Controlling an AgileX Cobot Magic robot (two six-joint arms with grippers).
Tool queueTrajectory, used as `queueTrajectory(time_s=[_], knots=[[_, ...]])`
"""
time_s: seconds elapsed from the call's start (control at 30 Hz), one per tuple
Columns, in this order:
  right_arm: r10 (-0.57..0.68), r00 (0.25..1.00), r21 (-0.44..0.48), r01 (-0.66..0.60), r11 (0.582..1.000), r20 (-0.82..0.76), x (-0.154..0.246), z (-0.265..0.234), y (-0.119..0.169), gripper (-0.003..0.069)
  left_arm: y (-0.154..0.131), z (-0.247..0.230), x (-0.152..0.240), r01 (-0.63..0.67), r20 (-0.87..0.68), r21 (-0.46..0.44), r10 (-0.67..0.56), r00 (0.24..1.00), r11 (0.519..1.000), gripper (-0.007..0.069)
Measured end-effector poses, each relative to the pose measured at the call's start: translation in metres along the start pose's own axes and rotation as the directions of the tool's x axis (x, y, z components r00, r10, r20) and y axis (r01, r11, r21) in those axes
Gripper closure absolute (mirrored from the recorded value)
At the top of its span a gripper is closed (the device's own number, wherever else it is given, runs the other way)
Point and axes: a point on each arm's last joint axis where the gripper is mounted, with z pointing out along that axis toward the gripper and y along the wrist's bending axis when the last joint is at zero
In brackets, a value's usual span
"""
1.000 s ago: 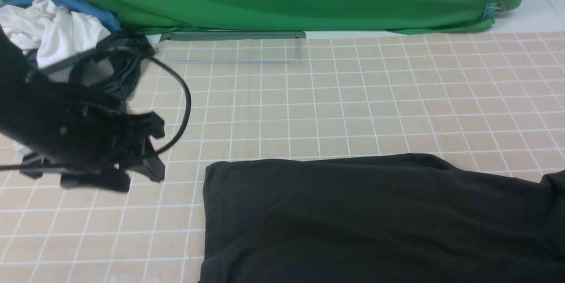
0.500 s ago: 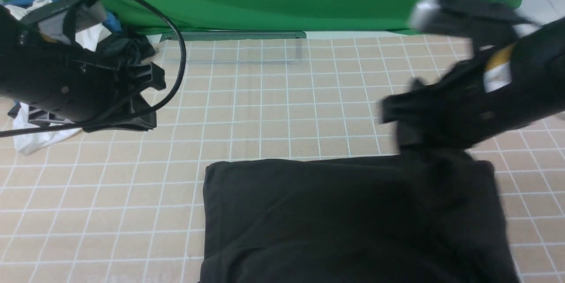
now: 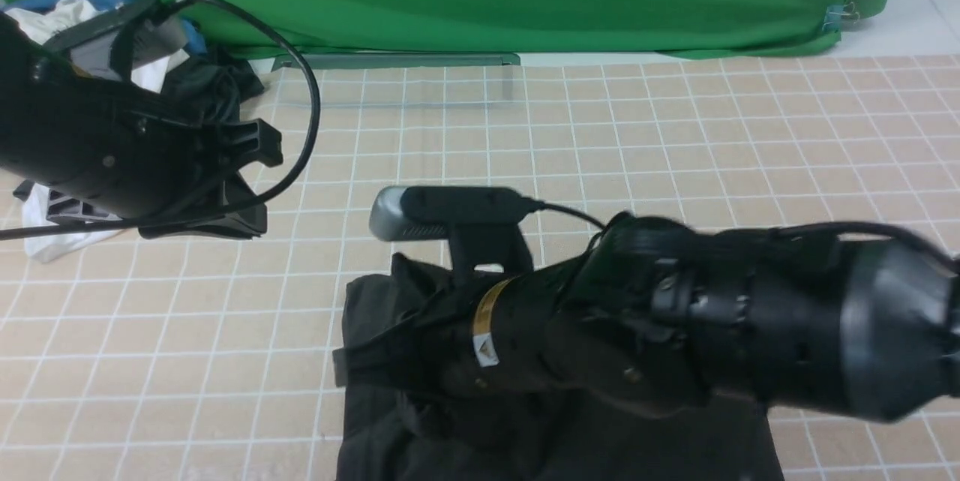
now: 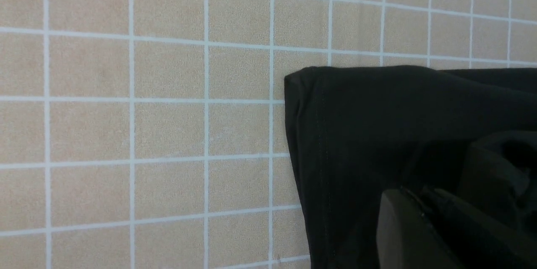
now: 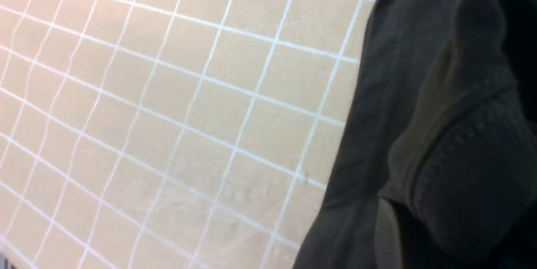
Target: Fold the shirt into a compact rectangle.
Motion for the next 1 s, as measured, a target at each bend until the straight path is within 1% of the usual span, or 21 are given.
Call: queueTrajectory(time_s=[0.07,0.17,0.2,0.27,0.3,0.33,0.4,0.43,0.47,0.5,0.53,0.6,0.63,0.67,0.7,0.73,0.77,0.83,0.87,1.0], knots=[[0.025,1.000,0.012,-0.024,1.000,-0.014,0.004,0.012,-0.003,0.0538,0.000,0.000,-0.001,0.000,0.011,0.000,0.000,1.000,1.000,0.0611],[0.044,0.999,0.016,-0.043,0.999,-0.019,0.006,0.019,-0.005,0.0444,0.000,0.000,-0.003,-0.001,0.030,-0.001,0.001,1.000,1.000,0.0611],[0.043,0.999,0.012,-0.043,0.999,-0.015,0.006,0.020,-0.005,0.0379,0.001,0.000,-0.003,-0.004,0.031,-0.006,0.004,0.999,1.000,0.0611],[0.033,0.999,0.001,-0.033,0.999,-0.006,0.005,0.019,-0.004,0.0282,0.001,0.000,-0.003,-0.008,0.034,-0.011,0.009,0.999,1.000,0.0611],[0.017,1.000,-0.007,-0.017,1.000,0.001,0.003,0.014,-0.002,0.0213,0.001,0.000,-0.003,-0.011,0.037,-0.015,0.012,0.999,1.000,0.0611],[0.002,1.000,-0.014,-0.002,1.000,0.009,0.002,0.009,0.000,0.0165,0.001,0.000,-0.003,-0.011,0.037,-0.015,0.012,0.999,1.000,0.0611],[-0.026,1.000,-0.018,0.026,0.999,0.013,-0.001,-0.004,0.003,0.0118,0.002,0.000,-0.003,-0.013,0.037,-0.018,0.014,0.999,1.000,0.0611],[-0.053,0.999,-0.016,0.053,0.998,0.014,-0.004,-0.017,0.004,0.0112,0.002,0.000,-0.003,-0.015,0.037,-0.020,0.015,0.999,1.000,0.0611],[-0.073,0.997,-0.012,0.073,0.997,0.015,-0.006,-0.024,0.004,0.0122,0.002,0.000,-0.003,-0.015,0.037,-0.020,0.016,0.999,1.000,0.0610],[-0.097,0.995,-0.003,0.097,0.995,0.016,-0.010,-0.038,0.003,0.0153,0.002,0.000,-0.003,-0.015,0.037,-0.020,0.016,0.999,1.000,0.0610],[-0.122,0.992,0.019,0.122,0.992,0.010,-0.016,-0.057,-0.001,0.0218,0.001,0.000,-0.003,-0.012,0.036,-0.017,0.013,0.999,1.000,0.0610],[-0.136,0.991,0.050,0.135,0.990,0.005,-0.023,-0.075,-0.010,0.0328,0.001,0.000,-0.002,-0.008,0.026,-0.011,0.008,1.000,1.000,0.0610],[-0.154,0.988,0.087,0.154,0.984,-0.013,-0.028,-0.094,-0.019,0.0441,0.000,0.000,-0.001,-0.001,0.013,-0.001,0.001,1.000,1.000,0.0610],[-0.150,0.988,0.130,0.153,0.980,-0.029,-0.035,-0.110,-0.032,0.0531,-0.001,0.000,0.001,0.005,-0.006,0.007,-0.005,1.000,1.000,0.0610],[-0.151,0.987,0.159,0.157,0.975,-0.049,-0.037,-0.119,-0.040,0.0576,-0.001,0.000,0.001,0.009,-0.015,0.012,-0.009,1.000,1.000,0.0610],[-0.133,0.987,0.207,0.148,0.967,-0.086,-0.039,-0.131,-0.053,0.0603,-0.002,0.000,0.002,0.014,-0.025,0.018,-0.013,1.000,1.000,0.0610],[-0.123,0.985,0.236,0.149,0.960,-0.118,-0.039,-0.137,-0.060,0.0616,-0.002,0.000,0.002,0.016,-0.027,0.022,-0.016,1.000,1.000,0.0610],[-0.082,0.980,0.301,0.134,0.944,-0.179,-0.042,-0.146,-0.079,0.0629,-0.003,0.000,0.003,0.023,-0.034,0.030,-0.022,0.999,0.999,0.0610],[-0.065,0.971,0.342,0.143,0.929,-0.229,-0.042,-0.149,-0.092,0.0629,-0.003,0.002,0.005,0.032,-0.042,0.037,-0.030,0.999,0.999,0.0610],[-0.029,0.959,0.393,0.143,0.908,-0.283,-0.043,-0.153,-0.121,0.0628,0.004,0.017,0.021,0.067,-0.108,0.033,-0.063,0.992,0.997,0.0609]])
